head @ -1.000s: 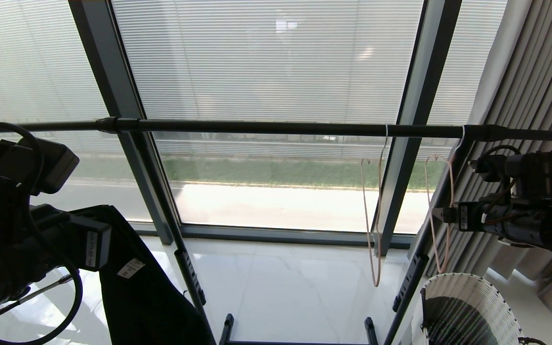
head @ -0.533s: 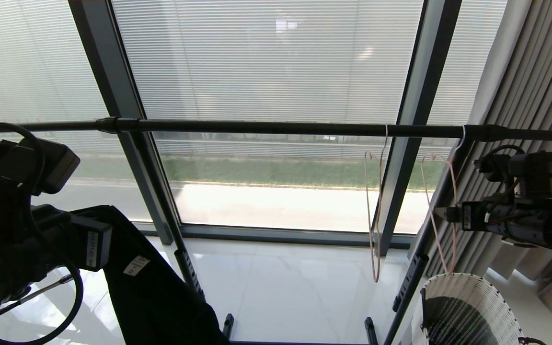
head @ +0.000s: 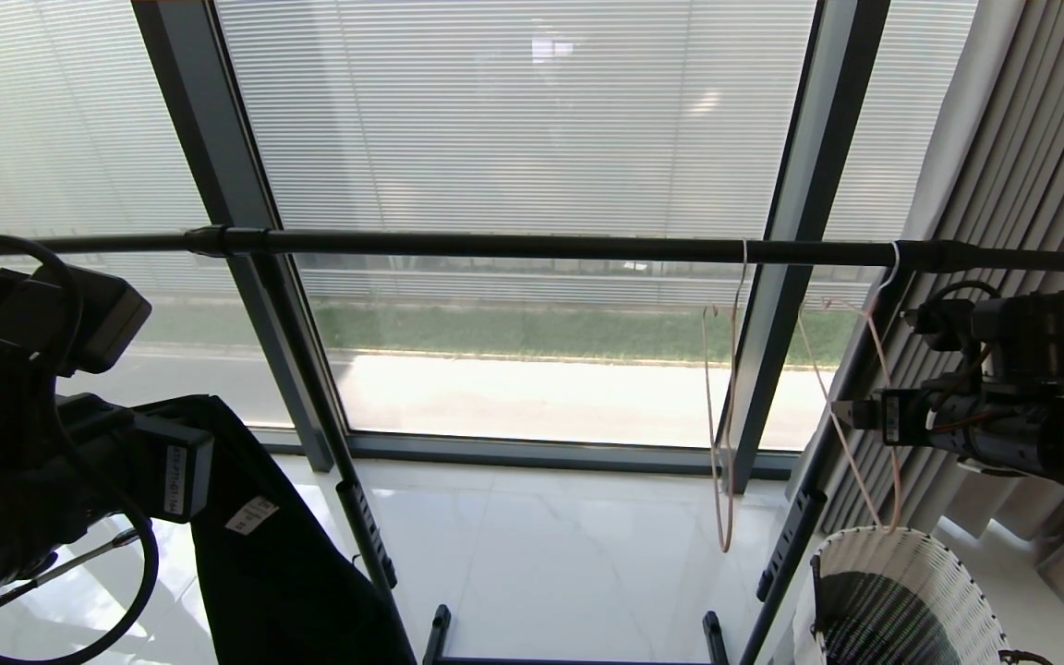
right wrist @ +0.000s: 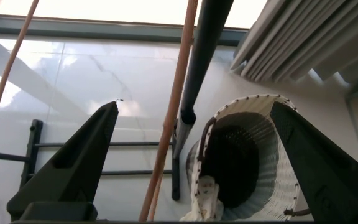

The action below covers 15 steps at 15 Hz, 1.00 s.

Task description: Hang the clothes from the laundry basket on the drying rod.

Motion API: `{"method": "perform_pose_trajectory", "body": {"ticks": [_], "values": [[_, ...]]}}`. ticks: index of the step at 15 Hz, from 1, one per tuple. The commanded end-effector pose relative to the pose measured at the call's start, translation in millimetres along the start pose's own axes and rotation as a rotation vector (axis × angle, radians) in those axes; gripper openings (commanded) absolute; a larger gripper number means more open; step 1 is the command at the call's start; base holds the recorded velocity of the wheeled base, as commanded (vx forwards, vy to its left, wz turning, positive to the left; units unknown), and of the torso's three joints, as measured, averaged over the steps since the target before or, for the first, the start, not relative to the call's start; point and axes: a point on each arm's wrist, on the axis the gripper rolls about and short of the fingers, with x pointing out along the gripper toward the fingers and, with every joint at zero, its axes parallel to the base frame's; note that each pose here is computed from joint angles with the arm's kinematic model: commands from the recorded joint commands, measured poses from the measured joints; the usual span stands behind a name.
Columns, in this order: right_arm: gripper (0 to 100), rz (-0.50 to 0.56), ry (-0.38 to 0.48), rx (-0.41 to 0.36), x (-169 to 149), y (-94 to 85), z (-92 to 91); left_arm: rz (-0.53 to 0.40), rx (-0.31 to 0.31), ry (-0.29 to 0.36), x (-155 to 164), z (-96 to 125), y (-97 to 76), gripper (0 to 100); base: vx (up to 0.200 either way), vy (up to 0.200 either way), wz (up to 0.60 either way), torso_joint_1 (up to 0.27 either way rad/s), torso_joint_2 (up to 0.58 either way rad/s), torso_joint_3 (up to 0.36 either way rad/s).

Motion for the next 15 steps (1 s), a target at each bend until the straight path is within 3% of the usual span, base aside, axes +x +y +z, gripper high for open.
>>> {"method": "perform_pose_trajectory", "body": {"ticks": [1,6,7,15], "values": [[100,0.001,0.022,-0.004,6.9,1.4,-4.3,0.001,0.000,-0.001,-0.3,0.1,0.1,0,0.000,0.000,0.00,0.000,0.00,0.000],[100,0.057,0.021,-0.001,10.7,3.6,-2.6,0.001,0.001,-0.003,-0.6,0.2,0.3,0,0.000,0.000,0.00,0.000,0.00,0.000],[0,0.067,0.006,0.002,12.4,4.3,-1.5,0.001,0.001,-0.003,-0.6,0.2,0.3,0,0.000,0.000,0.00,0.000,0.00,0.000],[0,0.076,-0.005,0.002,13.3,4.8,0.1,0.001,0.001,-0.001,-0.3,0.1,0.1,0,0.000,0.000,0.00,0.000,0.00,0.000]]}}
